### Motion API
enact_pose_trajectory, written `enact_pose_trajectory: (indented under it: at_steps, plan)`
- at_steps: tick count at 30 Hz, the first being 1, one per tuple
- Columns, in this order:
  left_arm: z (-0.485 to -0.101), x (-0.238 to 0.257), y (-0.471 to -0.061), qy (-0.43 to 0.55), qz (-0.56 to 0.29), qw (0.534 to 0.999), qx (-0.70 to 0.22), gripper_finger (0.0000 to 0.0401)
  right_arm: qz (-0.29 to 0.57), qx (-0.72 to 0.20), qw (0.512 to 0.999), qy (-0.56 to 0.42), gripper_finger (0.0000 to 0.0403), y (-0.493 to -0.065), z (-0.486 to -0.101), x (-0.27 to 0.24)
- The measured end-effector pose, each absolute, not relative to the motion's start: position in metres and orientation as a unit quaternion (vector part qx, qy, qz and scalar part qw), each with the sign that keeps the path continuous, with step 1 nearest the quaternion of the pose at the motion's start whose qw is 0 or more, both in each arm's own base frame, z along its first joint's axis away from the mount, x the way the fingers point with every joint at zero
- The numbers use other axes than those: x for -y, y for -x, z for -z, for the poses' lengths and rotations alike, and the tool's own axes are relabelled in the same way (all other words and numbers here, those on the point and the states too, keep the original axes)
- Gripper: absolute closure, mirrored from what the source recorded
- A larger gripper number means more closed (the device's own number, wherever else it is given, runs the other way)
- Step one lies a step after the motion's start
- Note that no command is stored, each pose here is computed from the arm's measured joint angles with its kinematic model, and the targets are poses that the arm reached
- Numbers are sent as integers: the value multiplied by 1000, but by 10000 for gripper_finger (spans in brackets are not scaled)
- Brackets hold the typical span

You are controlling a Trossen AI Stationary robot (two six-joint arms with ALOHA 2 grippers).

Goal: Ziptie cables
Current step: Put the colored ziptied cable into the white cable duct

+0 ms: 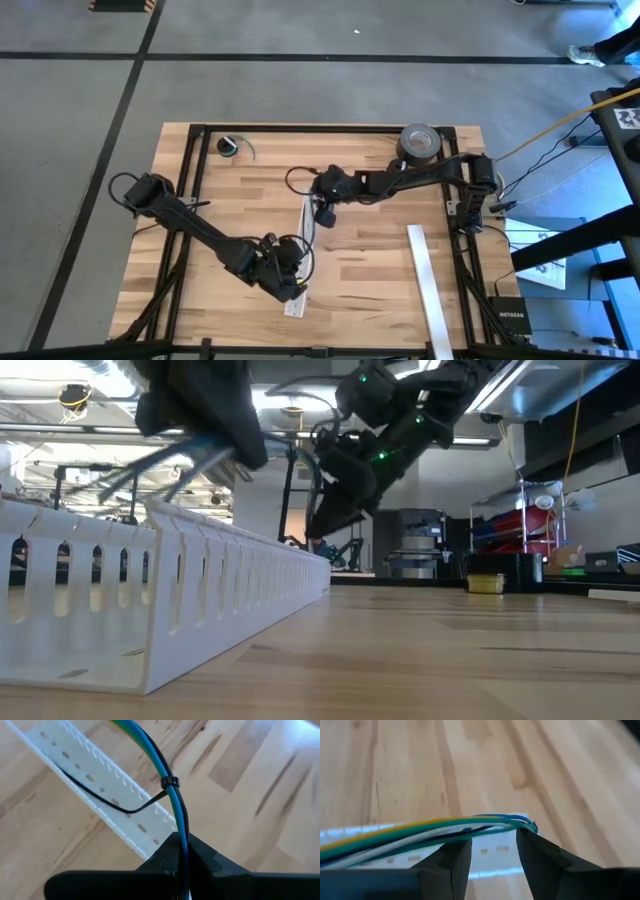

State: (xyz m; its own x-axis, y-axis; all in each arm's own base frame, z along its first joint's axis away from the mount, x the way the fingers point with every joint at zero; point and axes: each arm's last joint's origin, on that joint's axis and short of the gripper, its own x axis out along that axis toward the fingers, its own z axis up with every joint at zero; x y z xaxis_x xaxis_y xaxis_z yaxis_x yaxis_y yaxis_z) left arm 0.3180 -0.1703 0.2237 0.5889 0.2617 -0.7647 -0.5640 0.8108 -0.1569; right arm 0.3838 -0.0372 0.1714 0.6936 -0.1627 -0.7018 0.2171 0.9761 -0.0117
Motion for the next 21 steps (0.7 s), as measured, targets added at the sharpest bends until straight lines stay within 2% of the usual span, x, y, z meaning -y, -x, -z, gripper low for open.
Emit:
enact_pose_trajectory:
  at_steps: [4,8,16,21]
  plan:
    - [-209,172,-320,200,-260,854,-403,397,105,-411,905,-43,261,-385,-152,35]
    - [-202,171,-318,225,-288,838,-405,397,115,-421,899,-39,261,-384,-150,37]
    - [-200,174,-318,271,-309,824,-389,397,156,-408,900,-16,261,-387,-181,52]
    - [-201,178,-319,308,-310,819,-371,397,162,-416,895,1,261,-389,-187,53]
